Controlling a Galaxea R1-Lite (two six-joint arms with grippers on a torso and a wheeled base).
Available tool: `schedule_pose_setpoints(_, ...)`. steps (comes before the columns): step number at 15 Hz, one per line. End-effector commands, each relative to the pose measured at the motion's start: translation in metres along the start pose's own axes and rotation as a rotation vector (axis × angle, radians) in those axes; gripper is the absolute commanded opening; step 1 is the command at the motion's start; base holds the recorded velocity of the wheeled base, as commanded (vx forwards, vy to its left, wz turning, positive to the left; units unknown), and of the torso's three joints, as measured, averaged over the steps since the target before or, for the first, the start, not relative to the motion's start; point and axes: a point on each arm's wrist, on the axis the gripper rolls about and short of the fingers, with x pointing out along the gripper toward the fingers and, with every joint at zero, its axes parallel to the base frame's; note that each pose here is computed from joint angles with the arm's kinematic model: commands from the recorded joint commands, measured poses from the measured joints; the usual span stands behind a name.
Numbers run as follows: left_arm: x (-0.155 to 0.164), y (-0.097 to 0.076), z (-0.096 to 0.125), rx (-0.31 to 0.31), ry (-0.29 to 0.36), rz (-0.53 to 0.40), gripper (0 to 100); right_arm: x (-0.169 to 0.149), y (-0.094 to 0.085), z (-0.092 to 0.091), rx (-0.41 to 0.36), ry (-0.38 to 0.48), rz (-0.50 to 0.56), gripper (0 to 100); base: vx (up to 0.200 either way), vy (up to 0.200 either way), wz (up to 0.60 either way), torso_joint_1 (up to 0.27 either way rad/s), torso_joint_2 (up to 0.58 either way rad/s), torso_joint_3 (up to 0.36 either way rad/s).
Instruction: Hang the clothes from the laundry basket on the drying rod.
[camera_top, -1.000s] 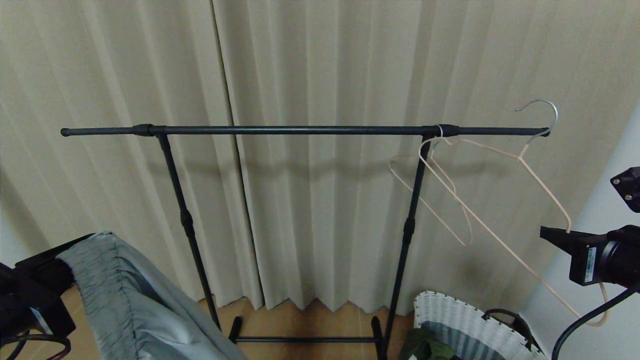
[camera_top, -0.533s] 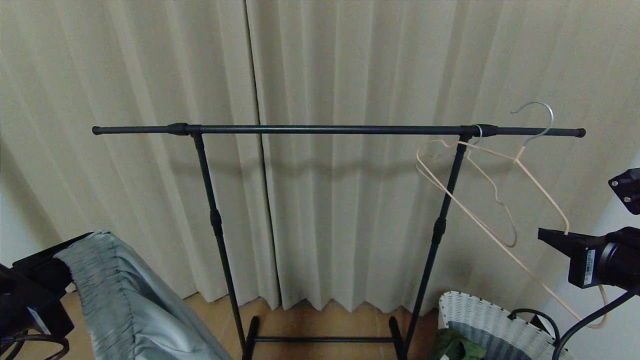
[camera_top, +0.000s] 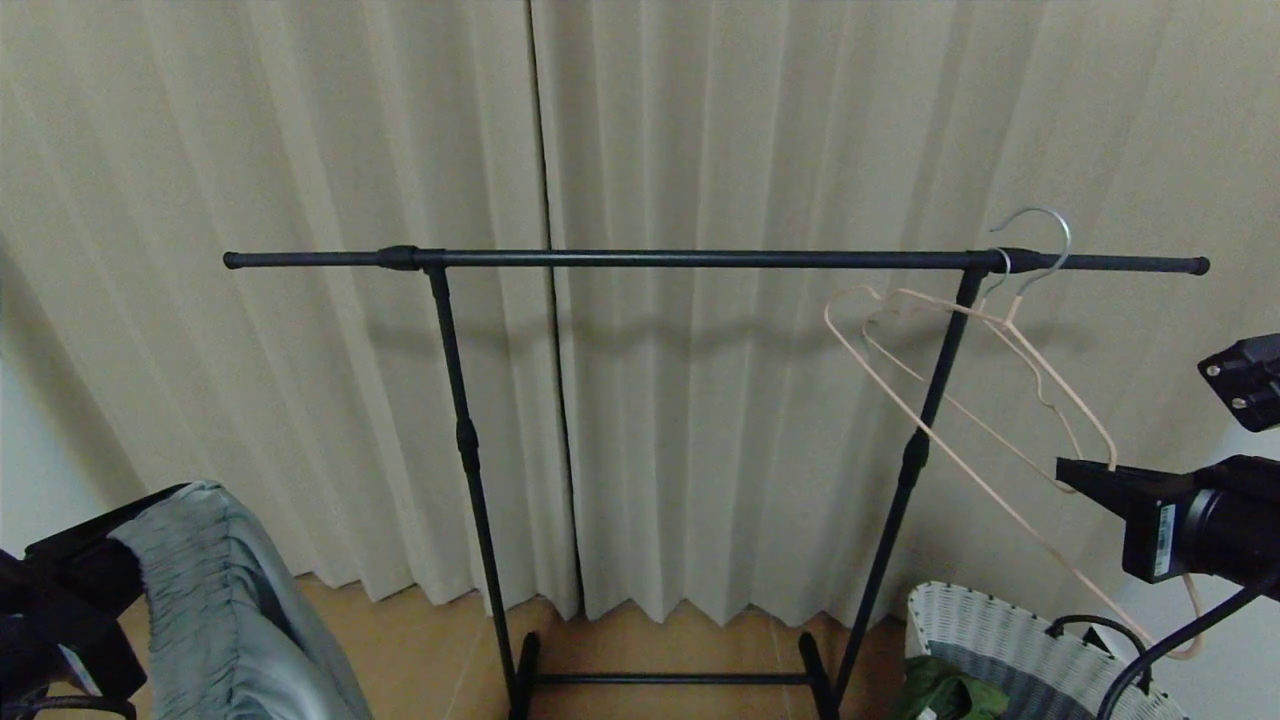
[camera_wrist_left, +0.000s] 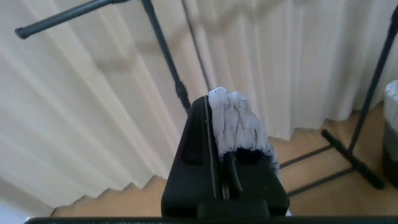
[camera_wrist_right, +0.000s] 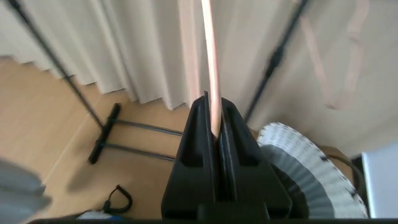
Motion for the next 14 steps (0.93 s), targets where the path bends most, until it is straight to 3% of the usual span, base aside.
schedule_pose_setpoints(1,0.000,0.000,0.001,0.021,-0.001,0.001,0,0.003,0.005,0.000,-0.010,0.010,0.024,0,0.000,0.000,0.00,0.000,0.00,0.000)
schedule_pose_setpoints(5,0.019,0.005,0.007,0.049,0.054,0.011,0,0.001,0.026,0.004,-0.056,0.005,0.133,0,0.000,0.000,0.00,0.000,0.00,0.000)
schedule_pose_setpoints(7,0.038,0.008,0.020,0.049,0.147,0.047,0,0.007,0.037,0.001,-0.077,0.028,0.182,0,0.000,0.000,0.00,0.000,0.00,0.000)
schedule_pose_setpoints(9,0.054,0.007,0.036,0.033,0.180,0.044,0,0.014,0.040,0.001,-0.079,0.045,0.207,0,0.000,0.000,0.00,0.000,0.00,0.000)
schedule_pose_setpoints(14,0.135,-0.026,0.080,-0.036,0.195,0.126,0,0.009,0.057,0.006,-0.061,0.034,0.312,0,0.000,0.000,0.00,0.000,0.00,0.000)
